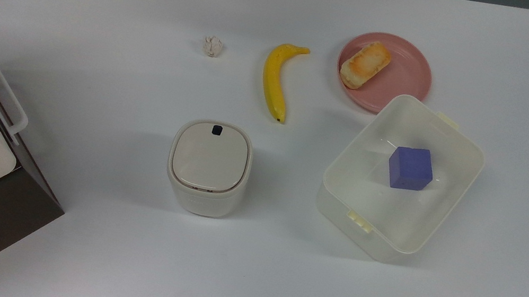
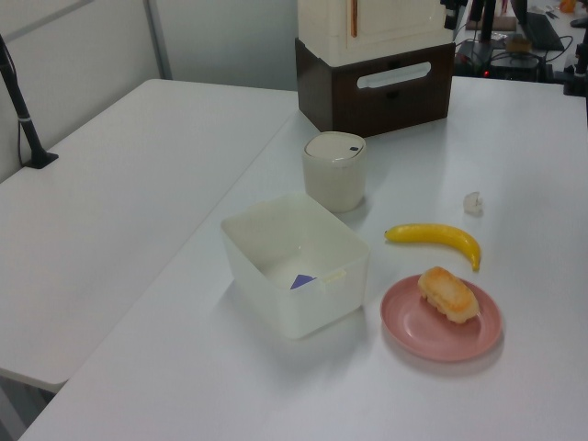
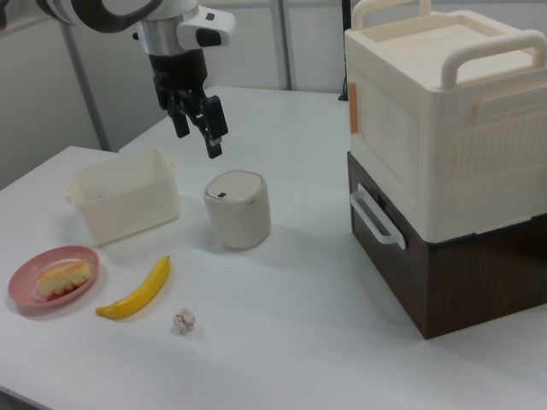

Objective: Put the bread on the table

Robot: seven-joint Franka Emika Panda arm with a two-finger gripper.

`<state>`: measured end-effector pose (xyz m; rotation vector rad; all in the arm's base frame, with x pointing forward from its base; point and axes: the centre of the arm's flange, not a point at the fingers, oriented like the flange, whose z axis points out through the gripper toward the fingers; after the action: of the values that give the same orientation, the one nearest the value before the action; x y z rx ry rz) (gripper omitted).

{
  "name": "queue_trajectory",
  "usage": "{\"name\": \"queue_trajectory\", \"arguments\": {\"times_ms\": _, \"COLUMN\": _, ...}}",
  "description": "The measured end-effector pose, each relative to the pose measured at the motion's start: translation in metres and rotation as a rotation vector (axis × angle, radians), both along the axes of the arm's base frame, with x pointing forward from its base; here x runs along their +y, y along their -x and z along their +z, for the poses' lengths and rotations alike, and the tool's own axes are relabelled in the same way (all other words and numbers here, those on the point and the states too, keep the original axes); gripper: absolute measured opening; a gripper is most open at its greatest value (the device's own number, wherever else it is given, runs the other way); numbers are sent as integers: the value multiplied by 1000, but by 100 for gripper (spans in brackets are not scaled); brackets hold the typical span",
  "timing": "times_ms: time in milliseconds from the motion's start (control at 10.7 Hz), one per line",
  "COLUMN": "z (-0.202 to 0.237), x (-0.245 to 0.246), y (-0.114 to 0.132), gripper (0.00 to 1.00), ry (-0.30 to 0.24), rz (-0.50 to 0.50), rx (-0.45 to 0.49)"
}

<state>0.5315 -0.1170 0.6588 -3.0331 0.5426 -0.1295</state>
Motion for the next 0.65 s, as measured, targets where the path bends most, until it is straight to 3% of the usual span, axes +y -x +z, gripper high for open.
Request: {"name": "queue_trajectory", "arguments": {"times_ms": 654, "z": 0, "x": -10, "y": 2, "gripper": 100, "ry": 0, "rz": -19, "rx": 0}}
